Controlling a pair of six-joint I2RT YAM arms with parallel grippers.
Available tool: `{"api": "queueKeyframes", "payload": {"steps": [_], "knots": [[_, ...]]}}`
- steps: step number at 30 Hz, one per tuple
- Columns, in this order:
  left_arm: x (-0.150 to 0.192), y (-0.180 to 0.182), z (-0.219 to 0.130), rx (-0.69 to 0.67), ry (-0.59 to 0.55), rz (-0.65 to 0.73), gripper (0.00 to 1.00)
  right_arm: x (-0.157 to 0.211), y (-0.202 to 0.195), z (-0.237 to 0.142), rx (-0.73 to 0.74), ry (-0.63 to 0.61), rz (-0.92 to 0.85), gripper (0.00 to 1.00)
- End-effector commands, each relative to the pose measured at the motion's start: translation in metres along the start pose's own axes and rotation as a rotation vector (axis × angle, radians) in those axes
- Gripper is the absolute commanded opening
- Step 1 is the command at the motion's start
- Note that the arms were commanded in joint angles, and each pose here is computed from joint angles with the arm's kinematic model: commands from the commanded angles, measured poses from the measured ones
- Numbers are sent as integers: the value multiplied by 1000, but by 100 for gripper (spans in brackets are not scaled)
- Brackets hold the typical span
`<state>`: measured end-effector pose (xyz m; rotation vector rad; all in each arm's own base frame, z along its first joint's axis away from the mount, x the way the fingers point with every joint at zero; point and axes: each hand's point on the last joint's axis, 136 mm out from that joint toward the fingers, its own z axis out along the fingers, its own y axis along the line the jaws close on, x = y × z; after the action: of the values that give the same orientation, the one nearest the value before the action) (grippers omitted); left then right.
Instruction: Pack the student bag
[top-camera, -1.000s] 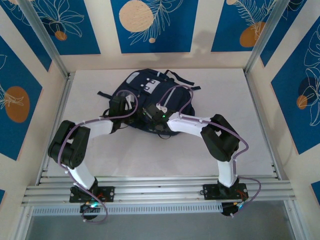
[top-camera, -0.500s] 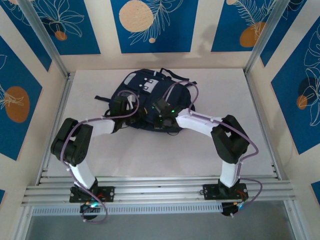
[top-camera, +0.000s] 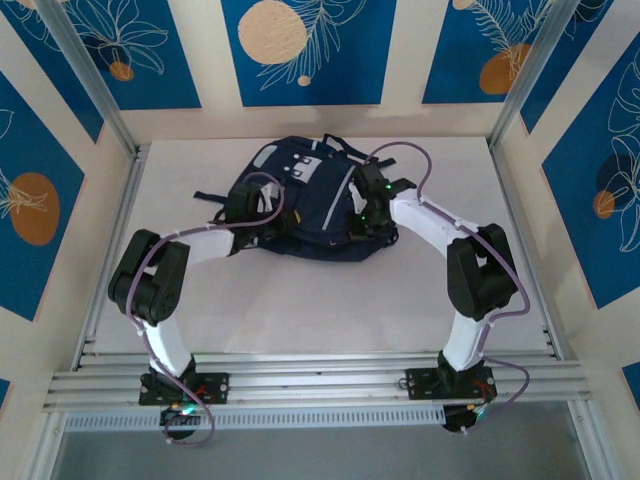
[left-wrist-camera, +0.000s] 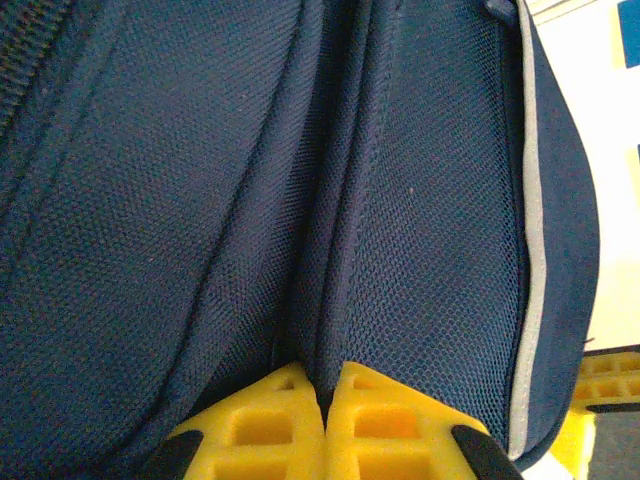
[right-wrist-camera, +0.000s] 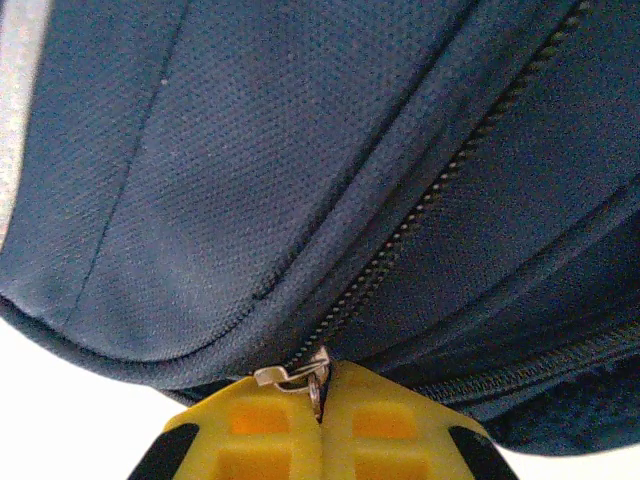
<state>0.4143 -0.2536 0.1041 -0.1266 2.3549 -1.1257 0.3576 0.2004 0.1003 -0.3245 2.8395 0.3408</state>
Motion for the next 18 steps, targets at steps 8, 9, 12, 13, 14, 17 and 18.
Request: {"api": "queueKeyframes", "payload": {"steps": [8, 9, 12, 13, 14, 17, 18], "knots": [[-43, 23, 22, -116, 9, 57, 0, 51, 83, -3, -159, 135, -374, 0], [-48, 18, 27, -100, 9, 57, 0, 51, 95, -2, -180, 125, -396, 0], [-63, 4, 32, -66, -5, 54, 0, 41, 122, 1, -233, 92, -419, 0], [-66, 0, 32, -57, -6, 57, 0, 37, 129, 1, -253, 84, -420, 0], [-69, -5, 31, -53, -6, 62, 5, 31, 137, 1, -275, 76, -421, 0], [-73, -10, 19, -81, 1, 92, 31, 14, 150, 0, -299, 36, -414, 0], [-72, -11, 12, -96, -2, 103, 38, 7, 151, 0, -293, 20, -406, 0]]}}
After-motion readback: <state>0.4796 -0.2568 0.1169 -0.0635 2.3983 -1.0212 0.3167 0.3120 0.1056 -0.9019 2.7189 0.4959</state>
